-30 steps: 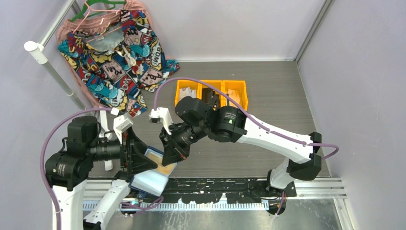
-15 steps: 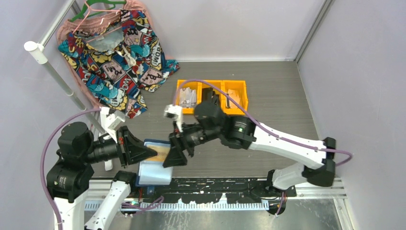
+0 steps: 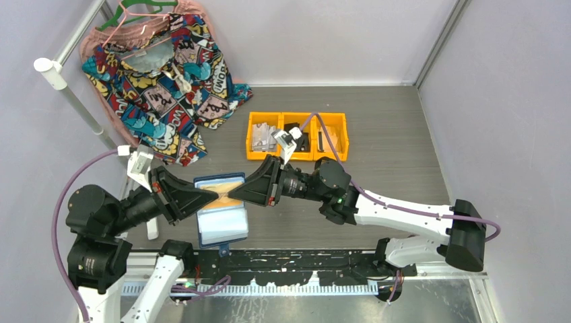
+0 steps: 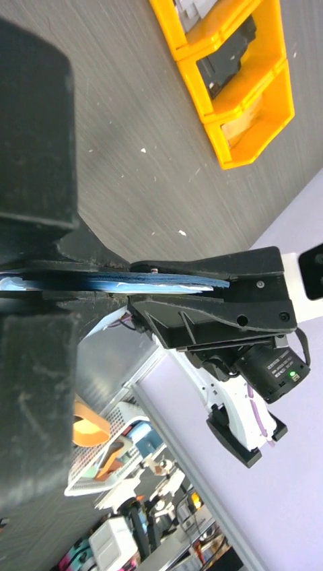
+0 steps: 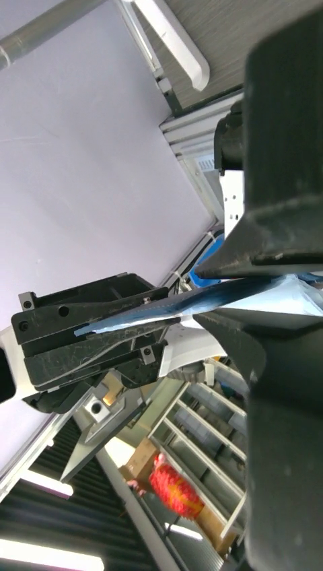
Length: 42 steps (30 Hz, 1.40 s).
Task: Take the credit cards out of the card holder
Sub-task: Remove the credit card from the card holder.
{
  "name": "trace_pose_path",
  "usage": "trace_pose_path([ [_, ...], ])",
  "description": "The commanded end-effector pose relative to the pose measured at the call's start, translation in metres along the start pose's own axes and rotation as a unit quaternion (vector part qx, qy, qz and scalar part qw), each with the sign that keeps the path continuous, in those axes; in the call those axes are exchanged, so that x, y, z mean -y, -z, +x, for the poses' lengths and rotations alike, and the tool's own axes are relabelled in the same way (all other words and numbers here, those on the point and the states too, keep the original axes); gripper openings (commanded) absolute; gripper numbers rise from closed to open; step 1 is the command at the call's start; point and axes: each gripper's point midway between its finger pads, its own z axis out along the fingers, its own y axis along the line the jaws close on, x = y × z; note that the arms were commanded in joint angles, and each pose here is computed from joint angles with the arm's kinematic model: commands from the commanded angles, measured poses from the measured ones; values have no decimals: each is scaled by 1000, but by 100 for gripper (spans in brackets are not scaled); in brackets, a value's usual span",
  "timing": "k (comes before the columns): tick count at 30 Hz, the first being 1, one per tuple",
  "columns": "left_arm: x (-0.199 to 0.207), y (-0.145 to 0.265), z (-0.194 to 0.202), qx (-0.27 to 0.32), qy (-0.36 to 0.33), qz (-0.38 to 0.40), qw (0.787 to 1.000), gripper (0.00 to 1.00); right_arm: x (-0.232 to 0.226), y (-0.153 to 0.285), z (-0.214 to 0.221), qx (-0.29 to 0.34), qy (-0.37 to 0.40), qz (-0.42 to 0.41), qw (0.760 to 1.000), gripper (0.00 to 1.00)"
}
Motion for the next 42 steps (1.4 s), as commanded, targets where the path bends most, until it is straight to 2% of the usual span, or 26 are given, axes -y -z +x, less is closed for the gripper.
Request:
trace_pose_path([
  [1,14,7,-13,36,-31,4,999,0,-38,0,-29,61,-22,-72,995,18],
  [3,10,9,-11,40,-32,-11,999,1,-37,4,-27,58,-25,-63,996,11],
  [4,7,10,-9,37,-32,-17,999,10,-37,7,-27,55,-23,-57,997,8],
  [6,3,12,2,10,-38,-25,999,62,-36,12,-24,38,-10,-38,998,1],
  [7,0,13,11,-16,-55,-23,998,82,-35,14,-20,20,3,-23,1000,1],
  [8,-2,13,18,-41,-59,-21,997,91,-32,15,-16,-7,16,-1,1000,1],
  [10,-1,14,30,-90,-54,-4,994,96,-19,16,3,-84,31,44,995,1],
  [11,2,15,35,-112,-48,11,992,96,-24,15,6,-115,45,41,992,1],
  [15,19,18,47,-168,-8,83,982,93,-11,20,40,-247,62,67,965,1],
  [18,23,19,54,-182,12,107,977,85,-8,18,53,-300,74,74,948,1],
  [20,21,21,61,-193,26,114,974,76,-9,15,56,-318,82,71,942,1],
  [24,16,25,77,-222,45,118,967,46,-11,10,55,-333,95,65,936,1],
  [26,14,29,87,-240,52,118,962,36,-14,9,55,-336,98,61,935,1],
  [29,13,36,100,-259,58,125,956,34,-18,7,54,-340,99,50,934,1],
  [32,13,37,103,-264,66,125,954,39,-19,7,59,-351,98,43,930,1],
  [35,14,35,101,-257,67,129,955,38,-17,6,65,-368,96,43,924,1],
  [39,12,28,95,-238,70,137,959,20,-20,-1,64,-364,100,34,926,2],
  [41,10,23,90,-224,67,136,963,8,-23,-5,61,-352,100,26,930,9],
  [42,10,21,87,-215,63,136,965,2,-25,-7,61,-347,98,18,933,19],
])
